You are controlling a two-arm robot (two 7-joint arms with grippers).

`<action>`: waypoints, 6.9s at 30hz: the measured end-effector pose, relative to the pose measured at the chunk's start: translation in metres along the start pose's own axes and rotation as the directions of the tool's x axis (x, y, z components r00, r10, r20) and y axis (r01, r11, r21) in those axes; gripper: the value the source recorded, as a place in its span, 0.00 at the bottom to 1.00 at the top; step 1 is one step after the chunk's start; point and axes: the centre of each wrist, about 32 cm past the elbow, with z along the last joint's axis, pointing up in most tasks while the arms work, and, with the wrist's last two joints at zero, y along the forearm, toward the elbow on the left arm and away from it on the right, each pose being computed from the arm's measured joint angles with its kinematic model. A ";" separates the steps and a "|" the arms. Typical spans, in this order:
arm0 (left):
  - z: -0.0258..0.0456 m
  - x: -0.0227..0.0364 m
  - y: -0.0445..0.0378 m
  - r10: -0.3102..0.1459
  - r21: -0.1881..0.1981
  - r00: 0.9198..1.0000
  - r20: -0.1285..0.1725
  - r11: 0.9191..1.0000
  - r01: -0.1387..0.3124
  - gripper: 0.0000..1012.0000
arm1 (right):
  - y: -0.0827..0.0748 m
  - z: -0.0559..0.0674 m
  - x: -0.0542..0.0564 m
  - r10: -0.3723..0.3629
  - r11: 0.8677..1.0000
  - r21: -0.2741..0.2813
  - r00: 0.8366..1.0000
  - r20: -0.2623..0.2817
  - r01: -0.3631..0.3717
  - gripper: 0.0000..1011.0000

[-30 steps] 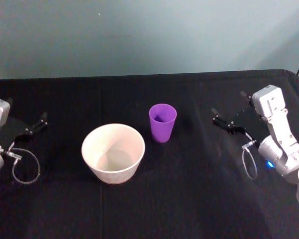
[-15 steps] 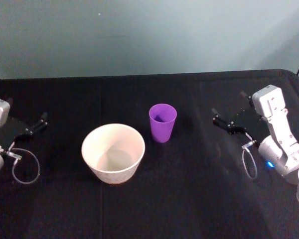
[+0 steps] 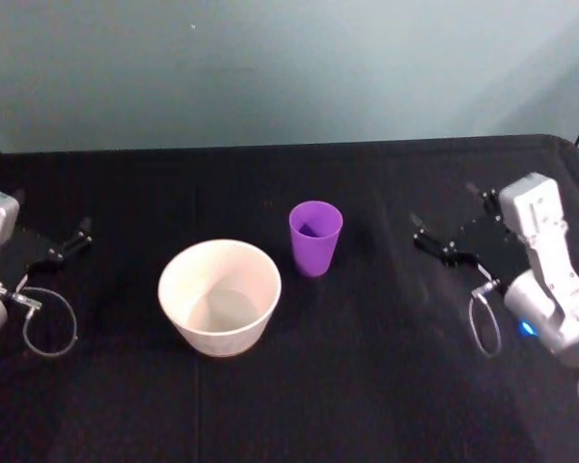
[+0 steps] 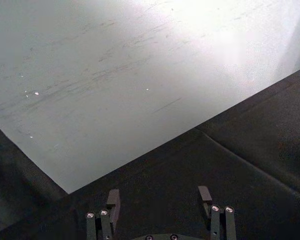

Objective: Pick up the cup and pour the mung beans from the cup into the bowl.

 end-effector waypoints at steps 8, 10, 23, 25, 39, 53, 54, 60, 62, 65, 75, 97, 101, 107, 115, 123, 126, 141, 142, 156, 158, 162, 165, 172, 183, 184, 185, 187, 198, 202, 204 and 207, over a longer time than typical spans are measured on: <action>0.0000 0.0000 0.0000 0.000 0.000 1.000 0.000 1.000 0.000 1.00 | -0.023 -0.013 0.011 0.072 0.996 0.069 0.991 -0.112 -0.064 0.99; 0.0000 0.0000 0.0000 0.000 0.000 1.000 0.000 1.000 0.000 1.00 | -0.026 -0.016 0.014 0.137 0.989 0.085 0.977 -0.166 -0.124 0.99; 0.0000 0.0000 0.0000 0.000 0.000 1.000 0.000 1.000 0.000 1.00 | -0.004 -0.025 -0.011 0.357 0.934 0.105 0.874 -0.329 -0.342 0.99; 0.0000 0.0000 0.0000 0.000 0.000 1.000 0.000 1.000 0.000 1.00 | 0.000 -0.025 -0.016 0.364 0.931 0.106 0.871 -0.329 -0.349 0.99; 0.0000 0.0000 0.0000 0.000 0.000 1.000 0.000 1.000 0.000 1.00 | 0.036 -0.017 -0.040 0.383 0.924 0.113 0.890 -0.247 -0.366 0.99; 0.0000 0.0000 0.0000 0.000 0.000 1.000 0.000 1.000 0.000 1.00 | 0.058 -0.020 -0.055 0.391 0.920 0.133 0.886 -0.248 -0.369 0.99; 0.0000 0.0000 0.0000 0.000 0.000 1.000 0.000 1.000 0.000 1.00 | 0.061 -0.021 -0.057 0.392 0.920 0.134 0.885 -0.250 -0.369 0.99; 0.0000 0.0000 0.0000 0.000 0.000 1.000 0.000 1.000 0.000 1.00 | 0.068 -0.021 -0.061 0.389 0.921 0.142 0.888 -0.245 -0.364 0.99; 0.0000 0.0000 0.0000 0.000 0.000 1.000 0.000 1.000 0.000 1.00 | 0.071 -0.021 -0.062 0.387 0.921 0.144 0.889 -0.246 -0.361 0.99; 0.0000 0.0000 0.0000 0.000 0.000 1.000 0.000 1.000 0.000 1.00 | 0.074 -0.020 -0.063 0.386 0.922 0.148 0.889 -0.246 -0.359 0.99; 0.0000 0.0000 0.0000 0.000 0.000 1.000 0.000 1.000 0.000 1.00 | 0.076 -0.016 -0.065 0.382 0.923 0.153 0.892 -0.243 -0.353 0.99; 0.0000 0.0000 0.0000 0.000 0.000 1.000 0.000 1.000 0.000 1.00 | 0.075 -0.016 -0.065 0.375 0.926 0.148 0.895 -0.240 -0.348 0.87; 0.0000 0.0000 0.0000 0.000 0.000 1.000 0.000 1.000 0.000 1.00 | 0.075 -0.016 -0.065 0.375 0.926 0.148 0.895 -0.240 -0.348 0.79; 0.0000 0.0000 0.0000 0.000 0.000 1.000 0.000 1.000 0.000 1.00 | 0.075 -0.016 -0.065 0.375 0.926 0.148 0.895 -0.240 -0.349 0.75; 0.0000 0.0000 0.0000 0.000 0.000 1.000 0.000 1.000 0.000 1.00 | 0.074 -0.015 -0.059 0.391 0.920 0.150 0.881 -0.266 -0.363 0.73; 0.0000 0.0000 0.0000 0.000 0.000 1.000 0.000 1.000 0.000 1.00 | 0.064 0.016 -0.042 0.384 0.924 0.133 0.865 -0.324 -0.360 0.73; 0.0000 0.0000 0.0000 0.000 0.000 1.000 0.000 1.000 0.000 1.00 | 0.059 0.036 -0.034 0.384 0.924 0.134 0.864 -0.325 -0.359 0.73; 0.0000 0.0000 0.0000 0.000 0.000 1.000 0.000 1.000 0.000 1.00 | 0.037 0.126 0.000 0.360 0.933 0.129 0.891 -0.277 -0.336 0.73; 0.0000 0.0000 0.0000 0.000 0.000 1.000 0.000 1.000 0.000 1.00 | 0.036 0.129 0.001 0.358 0.933 0.127 0.893 -0.274 -0.336 0.73; 0.0000 0.0000 0.0000 0.000 0.000 1.000 0.000 1.000 0.000 1.00 | 0.035 0.135 0.003 0.356 0.934 0.122 0.897 -0.262 -0.335 0.73; 0.0000 0.0000 0.0000 0.000 0.000 1.000 0.000 1.000 0.000 1.00 | 0.035 0.135 0.003 0.355 0.934 0.122 0.897 -0.263 -0.335 0.73; 0.0000 0.0000 0.0000 0.000 0.000 1.000 0.000 1.000 0.000 1.00 | 0.035 0.134 0.003 0.355 0.935 0.122 0.897 -0.264 -0.334 0.73; 0.0000 0.0000 0.0000 0.000 0.000 1.000 0.000 1.000 0.000 1.00 | 0.035 0.134 0.003 0.356 0.934 0.122 0.896 -0.265 -0.335 0.73; 0.0000 0.0000 0.0000 0.000 0.000 1.000 0.000 1.000 0.000 1.00 | 0.035 0.134 0.002 0.356 0.934 0.123 0.896 -0.265 -0.335 0.73; 0.0000 0.0000 0.0000 0.000 0.000 1.000 0.000 1.000 0.000 1.00 | 0.035 0.133 0.002 0.357 0.934 0.124 0.895 -0.266 -0.335 0.73; 0.0000 0.0000 0.0000 0.000 0.000 1.000 0.000 1.000 0.000 1.00 | 0.035 0.133 0.002 0.357 0.934 0.124 0.895 -0.266 -0.335 0.73; 0.0000 0.0000 0.0000 0.000 0.000 1.000 0.000 1.000 0.000 1.00 | 0.035 0.133 0.002 0.357 0.934 0.124 0.895 -0.266 -0.335 0.73; 0.0000 0.0000 0.0000 0.000 0.000 1.000 0.000 1.000 0.000 1.00 | 0.035 0.133 0.002 0.357 0.934 0.124 0.895 -0.266 -0.336 0.73; 0.0000 0.0000 0.0000 0.000 0.000 1.000 0.000 1.000 0.000 1.00 | 0.035 0.133 0.002 0.357 0.934 0.124 0.895 -0.266 -0.336 0.73; 0.0000 0.0000 0.0000 0.000 0.000 1.000 0.000 1.000 0.000 1.00 | 0.035 0.133 0.002 0.357 0.934 0.124 0.895 -0.266 -0.336 0.73; 0.0000 0.0000 0.0000 0.000 0.000 1.000 0.000 1.000 0.000 1.00 | 0.035 0.133 0.002 0.357 0.934 0.124 0.895 -0.266 -0.336 0.73; 0.0000 0.0000 0.0000 0.000 0.000 1.000 0.000 1.000 0.000 1.00 | 0.035 0.133 0.002 0.357 0.934 0.124 0.895 -0.266 -0.336 0.73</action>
